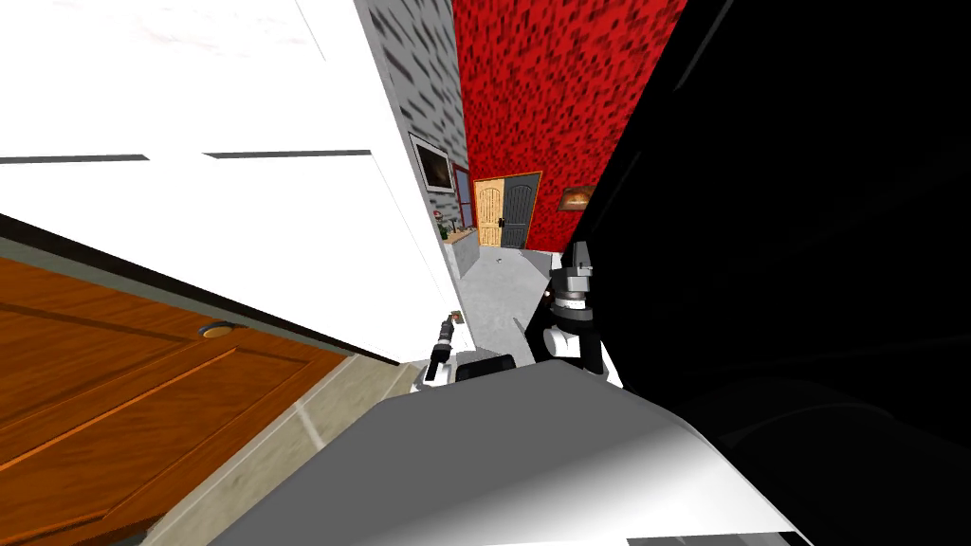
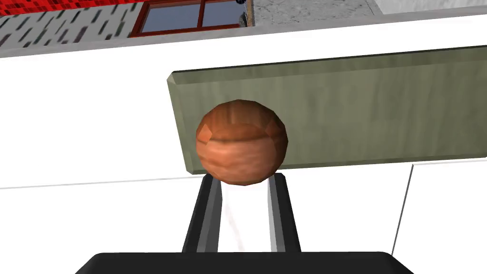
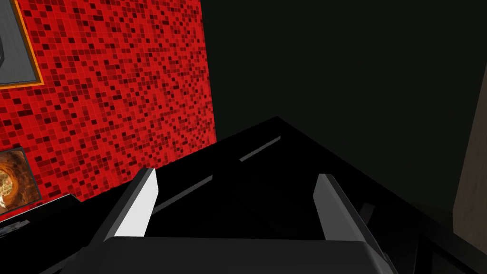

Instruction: Push the door open

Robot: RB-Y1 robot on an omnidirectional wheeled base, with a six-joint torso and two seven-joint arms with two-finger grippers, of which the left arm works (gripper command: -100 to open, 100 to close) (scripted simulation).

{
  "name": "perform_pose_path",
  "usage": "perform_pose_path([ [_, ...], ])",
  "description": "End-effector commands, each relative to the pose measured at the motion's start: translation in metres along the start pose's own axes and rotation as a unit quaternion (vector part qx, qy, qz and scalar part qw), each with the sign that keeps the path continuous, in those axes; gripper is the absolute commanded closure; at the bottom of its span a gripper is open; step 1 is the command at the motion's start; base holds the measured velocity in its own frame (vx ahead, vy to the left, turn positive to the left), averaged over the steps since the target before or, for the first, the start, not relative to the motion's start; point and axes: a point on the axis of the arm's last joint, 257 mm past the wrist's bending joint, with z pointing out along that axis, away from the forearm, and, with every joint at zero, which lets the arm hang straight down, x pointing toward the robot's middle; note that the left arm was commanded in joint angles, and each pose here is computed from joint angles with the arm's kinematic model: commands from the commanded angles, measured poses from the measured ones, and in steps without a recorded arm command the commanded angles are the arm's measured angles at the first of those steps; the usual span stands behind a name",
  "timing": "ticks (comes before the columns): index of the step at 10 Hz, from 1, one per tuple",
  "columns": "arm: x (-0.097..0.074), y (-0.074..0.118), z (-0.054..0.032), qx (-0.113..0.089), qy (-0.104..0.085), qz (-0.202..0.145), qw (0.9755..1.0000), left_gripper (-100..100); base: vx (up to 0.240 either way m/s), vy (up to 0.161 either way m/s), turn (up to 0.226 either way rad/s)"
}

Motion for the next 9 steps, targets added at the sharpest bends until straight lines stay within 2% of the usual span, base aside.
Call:
perform_pose_path([
  [1,-0.007,-0.002,0.0020,0.001,-0.001,0.006,1.0000,100,0.215,-0.003,0.231],
  [2,-0.007,-0.001,0.0020,0.000,-0.002,0.005,1.0000,-100,-0.020,-0.038,0.113],
  [6,-0.003,-0.004,0.0064,-0.001,-0.007,-0.004,1.0000,-100,-0.250,-0.080,0.057],
  [8,0.009,-0.006,0.0104,0.000,-0.010,-0.019,0.9998,-100,-0.254,-0.084,0.075],
  [9,0.005,-0.004,0.0097,-0.001,-0.009,-0.014,0.9999,-100,-0.115,-0.053,0.017],
])
